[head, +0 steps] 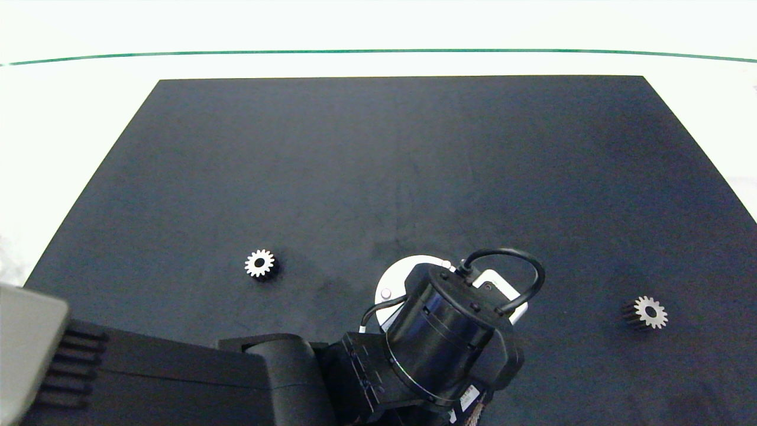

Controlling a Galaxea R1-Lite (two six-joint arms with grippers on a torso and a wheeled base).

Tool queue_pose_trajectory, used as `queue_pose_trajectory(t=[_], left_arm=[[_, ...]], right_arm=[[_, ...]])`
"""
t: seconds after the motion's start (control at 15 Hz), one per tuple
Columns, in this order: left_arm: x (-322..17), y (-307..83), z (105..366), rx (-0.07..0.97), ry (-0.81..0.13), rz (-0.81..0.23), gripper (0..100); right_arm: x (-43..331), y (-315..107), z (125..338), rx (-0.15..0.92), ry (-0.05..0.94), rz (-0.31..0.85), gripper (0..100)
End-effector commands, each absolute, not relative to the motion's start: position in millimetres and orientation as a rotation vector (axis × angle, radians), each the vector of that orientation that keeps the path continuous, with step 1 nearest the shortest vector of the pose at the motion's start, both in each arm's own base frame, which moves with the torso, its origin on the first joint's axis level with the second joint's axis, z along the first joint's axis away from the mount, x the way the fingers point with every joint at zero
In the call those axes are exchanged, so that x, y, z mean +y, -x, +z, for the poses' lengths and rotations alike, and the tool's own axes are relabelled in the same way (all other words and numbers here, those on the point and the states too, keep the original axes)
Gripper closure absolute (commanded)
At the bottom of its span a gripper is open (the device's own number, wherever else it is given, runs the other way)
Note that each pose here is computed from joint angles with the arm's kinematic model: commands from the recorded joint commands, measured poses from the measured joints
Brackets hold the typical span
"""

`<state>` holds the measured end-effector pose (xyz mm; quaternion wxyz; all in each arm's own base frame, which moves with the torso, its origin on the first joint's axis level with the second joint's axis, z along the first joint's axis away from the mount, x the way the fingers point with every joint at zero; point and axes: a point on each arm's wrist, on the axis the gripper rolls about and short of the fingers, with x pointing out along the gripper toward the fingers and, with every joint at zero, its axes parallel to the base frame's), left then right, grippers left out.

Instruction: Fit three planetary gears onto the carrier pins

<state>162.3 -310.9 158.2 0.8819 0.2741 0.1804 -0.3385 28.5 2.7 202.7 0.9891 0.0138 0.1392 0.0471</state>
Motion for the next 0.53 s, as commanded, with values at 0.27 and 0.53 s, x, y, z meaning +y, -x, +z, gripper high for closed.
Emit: queue_pose_trajectory(t=[0.27, 0.53], left_arm=[[-311.7, -160.8, 155.6, 0.379, -0.58, -0.708, 78], [-310.9, -160.4, 154.9, 0.382, -0.583, -0.708, 0]], right_arm=[[2.8, -28.8, 202.6, 0.283, -0.028, 0.097, 0], [2.8, -28.9, 202.1, 0.284, -0.028, 0.097, 0]])
